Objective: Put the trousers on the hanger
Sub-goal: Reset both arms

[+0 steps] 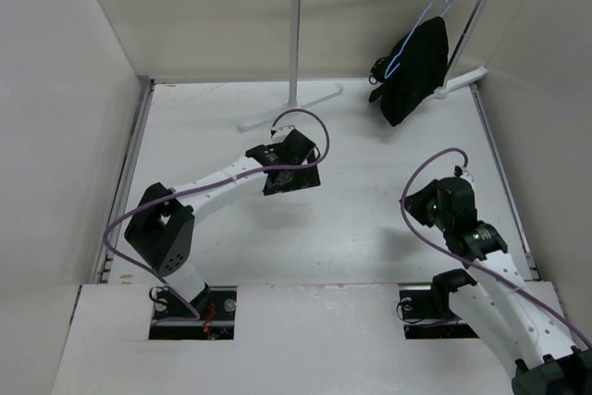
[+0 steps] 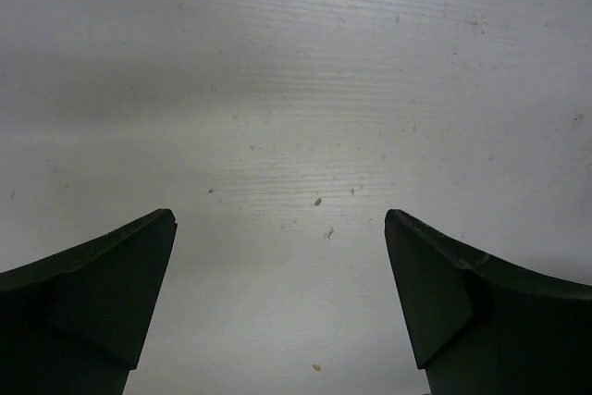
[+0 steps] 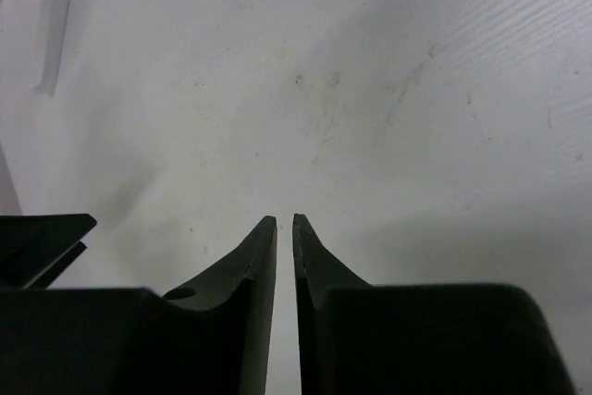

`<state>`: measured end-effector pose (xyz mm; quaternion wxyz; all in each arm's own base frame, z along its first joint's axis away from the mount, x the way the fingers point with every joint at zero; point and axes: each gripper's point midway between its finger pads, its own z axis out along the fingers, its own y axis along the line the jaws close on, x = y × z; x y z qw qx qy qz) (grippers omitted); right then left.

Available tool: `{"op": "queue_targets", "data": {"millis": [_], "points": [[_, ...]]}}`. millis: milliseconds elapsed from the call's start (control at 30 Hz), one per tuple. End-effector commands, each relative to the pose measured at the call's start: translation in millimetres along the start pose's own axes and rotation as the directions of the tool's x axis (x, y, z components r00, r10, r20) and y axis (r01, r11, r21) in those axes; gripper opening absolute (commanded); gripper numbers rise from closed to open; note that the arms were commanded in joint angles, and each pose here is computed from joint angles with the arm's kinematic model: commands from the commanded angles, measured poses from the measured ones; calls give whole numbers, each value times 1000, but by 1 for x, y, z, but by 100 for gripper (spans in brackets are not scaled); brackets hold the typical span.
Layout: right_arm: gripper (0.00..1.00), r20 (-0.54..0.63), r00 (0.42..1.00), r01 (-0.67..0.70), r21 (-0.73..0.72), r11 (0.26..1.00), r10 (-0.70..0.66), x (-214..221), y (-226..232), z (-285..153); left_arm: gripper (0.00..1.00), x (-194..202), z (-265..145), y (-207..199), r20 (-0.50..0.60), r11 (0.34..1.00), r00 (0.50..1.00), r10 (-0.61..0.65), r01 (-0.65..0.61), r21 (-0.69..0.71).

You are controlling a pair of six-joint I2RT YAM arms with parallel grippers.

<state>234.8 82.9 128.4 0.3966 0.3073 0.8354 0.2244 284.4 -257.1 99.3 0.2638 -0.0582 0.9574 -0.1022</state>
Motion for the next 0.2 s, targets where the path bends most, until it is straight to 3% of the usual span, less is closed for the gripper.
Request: {"op": "queue_targets", "data": {"millis": [0,167], "points": [[15,-31,1000,3,-90,996,-5,6,18,-8,100,-4,-18,0,42,998,998,-49,50,-43],[23,-98,994,25,-175,984,-43,25,29,-12,100,-1,-31,-1,84,995,996,-42,49,-82]]}}
